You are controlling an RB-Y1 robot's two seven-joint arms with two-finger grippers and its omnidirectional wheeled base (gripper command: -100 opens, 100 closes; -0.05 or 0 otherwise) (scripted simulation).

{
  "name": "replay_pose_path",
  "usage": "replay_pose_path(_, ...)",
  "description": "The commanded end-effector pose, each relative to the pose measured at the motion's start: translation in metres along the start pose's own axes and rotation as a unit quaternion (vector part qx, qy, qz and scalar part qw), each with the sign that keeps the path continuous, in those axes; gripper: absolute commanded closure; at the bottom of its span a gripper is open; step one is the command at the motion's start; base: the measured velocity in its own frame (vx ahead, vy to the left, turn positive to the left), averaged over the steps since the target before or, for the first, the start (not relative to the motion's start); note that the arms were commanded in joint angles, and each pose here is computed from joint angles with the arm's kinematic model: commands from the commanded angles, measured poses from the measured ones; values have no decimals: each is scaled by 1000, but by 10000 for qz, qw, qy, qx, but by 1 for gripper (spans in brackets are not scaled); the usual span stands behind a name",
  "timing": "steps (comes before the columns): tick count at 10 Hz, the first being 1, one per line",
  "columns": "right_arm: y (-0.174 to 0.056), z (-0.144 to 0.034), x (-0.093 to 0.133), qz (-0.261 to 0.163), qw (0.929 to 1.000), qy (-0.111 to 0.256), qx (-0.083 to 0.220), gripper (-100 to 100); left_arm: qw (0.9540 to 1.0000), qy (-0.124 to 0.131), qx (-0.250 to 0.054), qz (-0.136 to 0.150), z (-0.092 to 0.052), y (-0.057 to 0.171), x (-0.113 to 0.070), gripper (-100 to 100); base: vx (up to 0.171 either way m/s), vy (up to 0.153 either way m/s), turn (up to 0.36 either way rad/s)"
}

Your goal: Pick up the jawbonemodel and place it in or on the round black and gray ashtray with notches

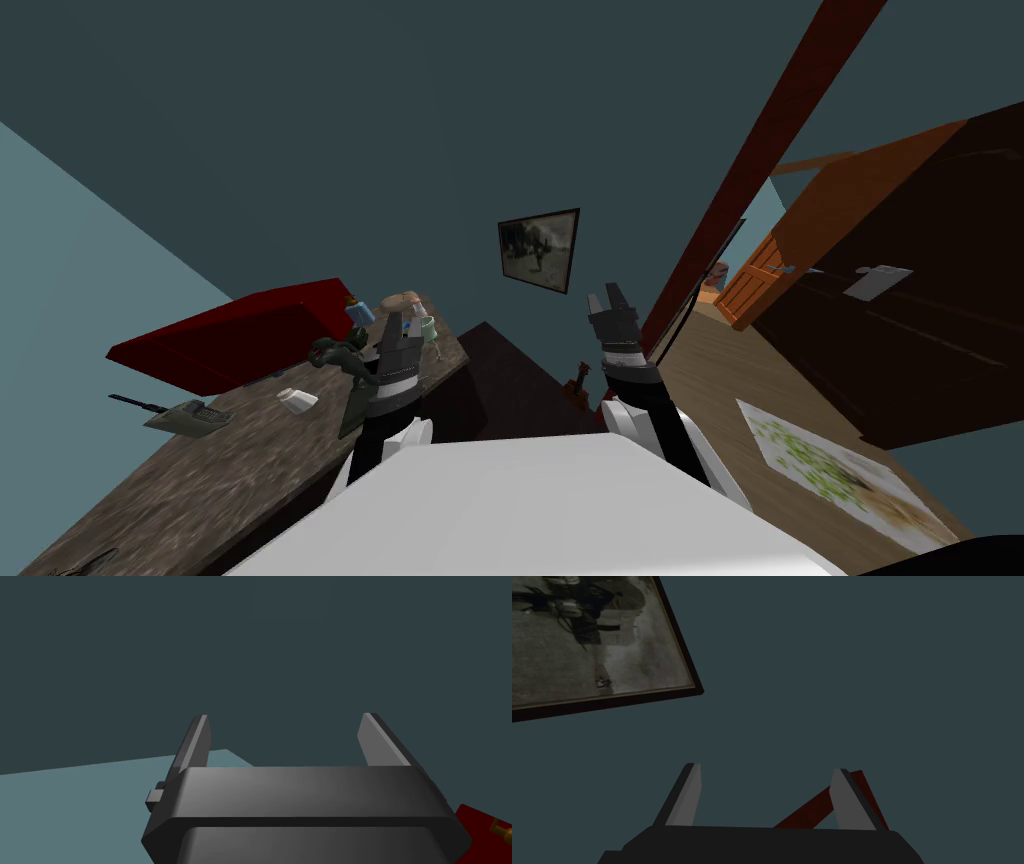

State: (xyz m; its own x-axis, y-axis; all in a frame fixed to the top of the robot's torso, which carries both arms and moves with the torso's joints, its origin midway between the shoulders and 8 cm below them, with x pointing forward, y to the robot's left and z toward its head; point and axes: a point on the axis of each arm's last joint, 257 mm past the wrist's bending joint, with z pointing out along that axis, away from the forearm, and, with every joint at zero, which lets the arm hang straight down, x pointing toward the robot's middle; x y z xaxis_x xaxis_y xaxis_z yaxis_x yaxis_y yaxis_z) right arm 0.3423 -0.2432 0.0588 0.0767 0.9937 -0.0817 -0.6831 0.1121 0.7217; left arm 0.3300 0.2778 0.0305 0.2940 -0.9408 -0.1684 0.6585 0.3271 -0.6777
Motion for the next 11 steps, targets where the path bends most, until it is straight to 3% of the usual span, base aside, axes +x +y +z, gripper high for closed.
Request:
replay_pose_path(1,0,0,0,0,10000,0,0,0,9996,216,-160,133,-6,8,1,-100,0,-26,-54)
replay_pose_path(4,0,0,0,1,10000,0,0,0,9963,499,-586,374,-20,28,-3,-100,-11,-47,-52)
replay_pose_path(6,0,0,0,1,10000,0,0,0,9912,661,-996,564,-35,45,-10,-100,-8,-61,-56)
replay_pose_path(8,0,0,0,1,10000,0,0,0,9830,802,-1462,765,-53,64,-20,-100,7,-65,-71)
replay_pose_path(10,0,0,0,1,10000,0,0,0,9714,933,-1960,967,-74,81,-32,-100,32,-71,-80)
replay_pose_path(11,0,0,0,1,10000,0,0,0,9696,939,-2037,978,-77,84,-33,-100,24,-33,-8)
